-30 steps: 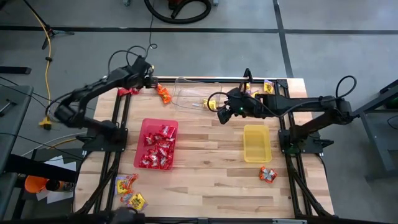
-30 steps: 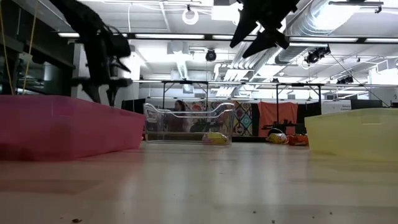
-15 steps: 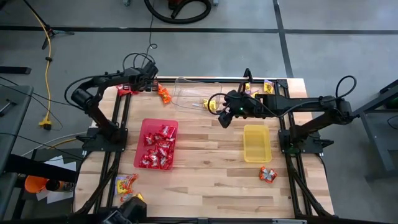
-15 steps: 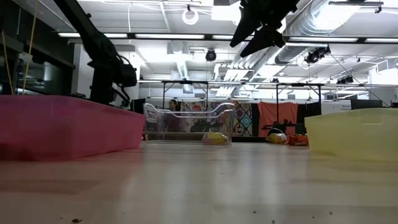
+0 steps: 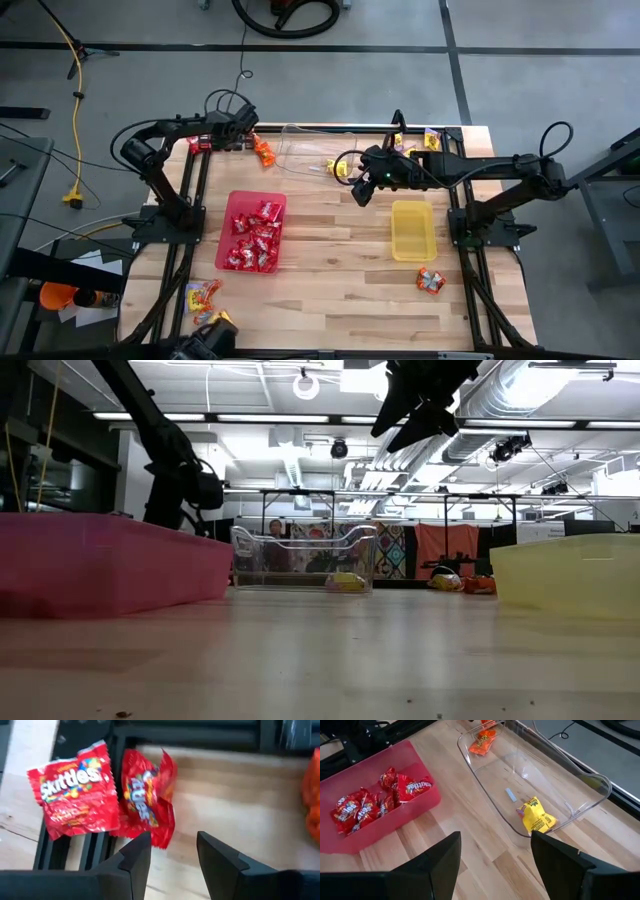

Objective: Sort candy
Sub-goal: Put the red candy into the red bin

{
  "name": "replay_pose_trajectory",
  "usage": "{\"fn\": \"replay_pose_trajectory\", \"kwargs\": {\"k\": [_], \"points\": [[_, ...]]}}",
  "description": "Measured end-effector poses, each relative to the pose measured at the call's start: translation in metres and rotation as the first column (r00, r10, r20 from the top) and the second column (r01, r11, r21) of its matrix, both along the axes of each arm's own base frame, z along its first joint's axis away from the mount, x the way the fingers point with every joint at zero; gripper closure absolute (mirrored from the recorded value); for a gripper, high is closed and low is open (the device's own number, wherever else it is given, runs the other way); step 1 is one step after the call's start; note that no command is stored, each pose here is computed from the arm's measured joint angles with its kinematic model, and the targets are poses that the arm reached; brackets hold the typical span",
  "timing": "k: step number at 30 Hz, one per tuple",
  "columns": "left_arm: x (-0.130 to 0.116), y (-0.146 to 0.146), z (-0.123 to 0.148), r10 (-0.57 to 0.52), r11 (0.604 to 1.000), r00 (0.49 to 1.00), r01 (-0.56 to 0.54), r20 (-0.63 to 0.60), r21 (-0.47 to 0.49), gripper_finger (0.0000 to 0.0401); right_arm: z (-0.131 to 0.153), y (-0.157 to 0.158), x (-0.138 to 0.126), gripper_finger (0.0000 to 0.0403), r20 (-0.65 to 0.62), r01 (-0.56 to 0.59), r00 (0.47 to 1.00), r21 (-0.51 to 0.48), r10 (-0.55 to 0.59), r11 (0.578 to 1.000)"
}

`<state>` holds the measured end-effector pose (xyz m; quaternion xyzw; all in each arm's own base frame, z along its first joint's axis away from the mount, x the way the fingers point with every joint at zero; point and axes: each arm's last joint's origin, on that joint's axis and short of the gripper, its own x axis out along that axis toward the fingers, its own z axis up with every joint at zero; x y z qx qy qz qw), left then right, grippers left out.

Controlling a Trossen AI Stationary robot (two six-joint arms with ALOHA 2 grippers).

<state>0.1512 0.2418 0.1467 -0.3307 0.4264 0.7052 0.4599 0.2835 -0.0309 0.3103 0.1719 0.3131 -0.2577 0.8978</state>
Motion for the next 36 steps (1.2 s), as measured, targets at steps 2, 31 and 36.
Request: {"fn": "replay_pose_trajectory", "kwargs": {"k": [2,31,36], "points": [[0.0,0.001,0.0,0.021,0.999,1.0,-0.021,-0.003,0.025,0.0256,0.0,0.0,0.0,0.0167,0.0,0.0,1.0,0.0,0.0,1.0],[0.013,-0.009,-0.008,-0.009,1.0,0.999,0.009,-0.031,0.002,0.0401,-0.002,0.04,-0.001,0.0167,-0.002,-0.019,1.0,-0.024,0.019,1.0],[0.017,-0.018,0.023,-0.097,0.992,0.995,0.097,0.006,0.083,0.0401,-0.002,0.04,-0.001,0.0167,-0.004,-0.024,1.0,-0.03,0.024,0.999]]}}
